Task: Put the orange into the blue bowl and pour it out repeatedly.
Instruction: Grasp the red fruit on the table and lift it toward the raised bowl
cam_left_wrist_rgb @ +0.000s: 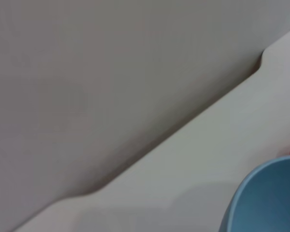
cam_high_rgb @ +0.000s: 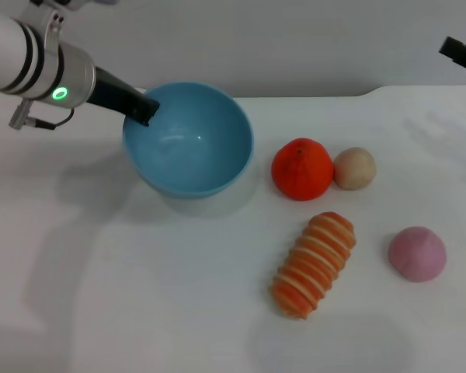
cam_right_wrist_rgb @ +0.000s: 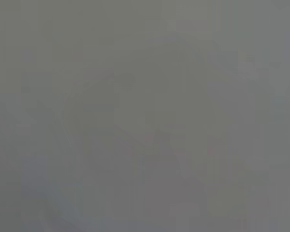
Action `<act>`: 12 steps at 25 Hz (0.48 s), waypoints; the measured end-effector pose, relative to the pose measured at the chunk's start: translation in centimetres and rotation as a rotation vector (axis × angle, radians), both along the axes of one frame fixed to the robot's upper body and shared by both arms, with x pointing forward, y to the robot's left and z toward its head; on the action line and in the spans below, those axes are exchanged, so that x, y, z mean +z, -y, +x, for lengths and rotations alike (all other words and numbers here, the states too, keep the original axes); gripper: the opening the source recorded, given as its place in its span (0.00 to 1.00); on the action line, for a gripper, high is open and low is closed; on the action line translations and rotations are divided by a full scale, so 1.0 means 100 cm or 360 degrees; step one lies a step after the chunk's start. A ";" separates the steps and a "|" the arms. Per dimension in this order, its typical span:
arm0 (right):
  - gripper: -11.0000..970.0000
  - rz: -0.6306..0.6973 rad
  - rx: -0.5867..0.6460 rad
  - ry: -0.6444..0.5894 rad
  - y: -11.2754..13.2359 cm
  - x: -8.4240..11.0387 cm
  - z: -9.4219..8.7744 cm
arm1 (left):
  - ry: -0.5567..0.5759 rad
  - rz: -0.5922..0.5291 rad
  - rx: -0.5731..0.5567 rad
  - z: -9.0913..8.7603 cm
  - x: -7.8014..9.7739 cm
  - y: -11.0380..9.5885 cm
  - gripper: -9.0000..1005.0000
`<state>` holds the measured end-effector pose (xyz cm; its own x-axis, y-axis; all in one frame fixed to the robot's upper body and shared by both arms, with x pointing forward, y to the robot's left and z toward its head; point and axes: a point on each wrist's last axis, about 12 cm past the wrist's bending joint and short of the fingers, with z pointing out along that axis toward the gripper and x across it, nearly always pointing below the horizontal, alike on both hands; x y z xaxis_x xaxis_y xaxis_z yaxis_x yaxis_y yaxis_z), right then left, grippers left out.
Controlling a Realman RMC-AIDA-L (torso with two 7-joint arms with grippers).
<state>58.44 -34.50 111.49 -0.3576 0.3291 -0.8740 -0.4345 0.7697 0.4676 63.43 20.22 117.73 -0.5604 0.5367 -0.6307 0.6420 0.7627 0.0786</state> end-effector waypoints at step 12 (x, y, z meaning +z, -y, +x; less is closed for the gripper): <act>0.68 -0.0533 0.0439 -0.0407 -0.069 0.021 0.048 | 0.0047 -0.0016 -0.0004 0.004 0.009 0.004 0.01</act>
